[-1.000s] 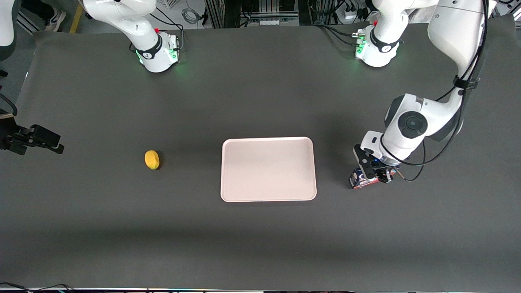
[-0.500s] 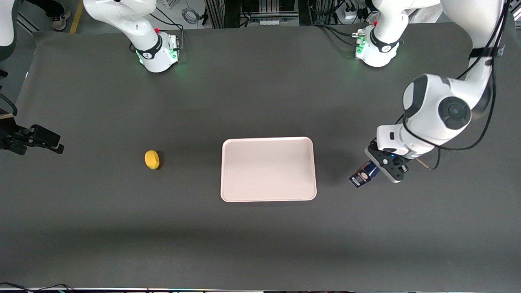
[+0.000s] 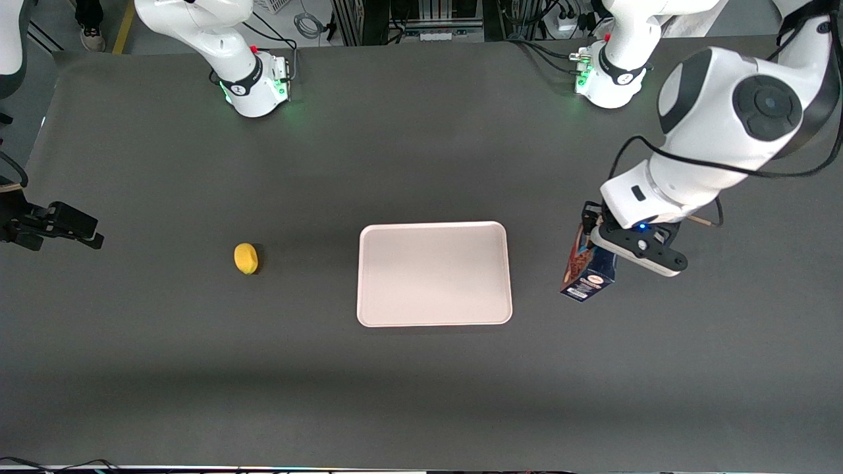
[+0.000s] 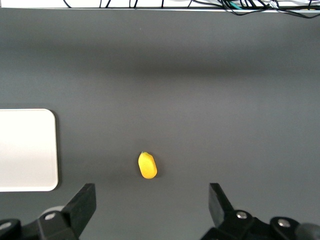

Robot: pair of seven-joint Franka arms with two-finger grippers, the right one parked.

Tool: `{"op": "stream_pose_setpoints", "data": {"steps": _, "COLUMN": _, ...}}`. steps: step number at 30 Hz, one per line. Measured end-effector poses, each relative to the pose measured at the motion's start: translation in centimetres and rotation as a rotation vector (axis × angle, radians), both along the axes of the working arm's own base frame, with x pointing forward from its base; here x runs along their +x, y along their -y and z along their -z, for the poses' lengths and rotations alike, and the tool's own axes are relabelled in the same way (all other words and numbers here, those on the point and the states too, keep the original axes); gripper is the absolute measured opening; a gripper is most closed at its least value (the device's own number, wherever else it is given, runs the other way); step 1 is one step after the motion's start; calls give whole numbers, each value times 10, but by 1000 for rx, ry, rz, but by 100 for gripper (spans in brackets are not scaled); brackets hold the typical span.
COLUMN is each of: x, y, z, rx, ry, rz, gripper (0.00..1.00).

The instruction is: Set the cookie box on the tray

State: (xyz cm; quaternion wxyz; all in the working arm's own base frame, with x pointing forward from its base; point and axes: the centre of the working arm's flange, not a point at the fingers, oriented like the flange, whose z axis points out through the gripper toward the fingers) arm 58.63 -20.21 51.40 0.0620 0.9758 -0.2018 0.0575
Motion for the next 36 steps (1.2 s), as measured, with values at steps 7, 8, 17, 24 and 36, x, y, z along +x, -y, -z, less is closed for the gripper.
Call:
{"op": "stream_pose_setpoints", "data": {"steps": 7, "x": -11, "y": 44, "z": -14, "rx": -30, "ry": -17, "rz": -149, "gripper": 26}}
{"op": "stream_pose_setpoints", "data": {"steps": 8, "x": -12, "y": 50, "z": -13, "rx": -32, "ry": -22, "rz": -159, "gripper": 26}}
{"op": "stream_pose_setpoints", "data": {"steps": 17, "x": -18, "y": 97, "z": 21, "rx": 31, "ry": -56, "rz": -257, "gripper": 26}}
{"op": "stream_pose_setpoints", "data": {"steps": 24, "x": -19, "y": 137, "z": 72, "rx": 80, "ry": -70, "rz": -334, "gripper": 26}}
{"op": "stream_pose_setpoints", "data": {"steps": 36, "x": -25, "y": 189, "z": 168, "rx": 93, "ry": -87, "rz": -365, "gripper": 26}}
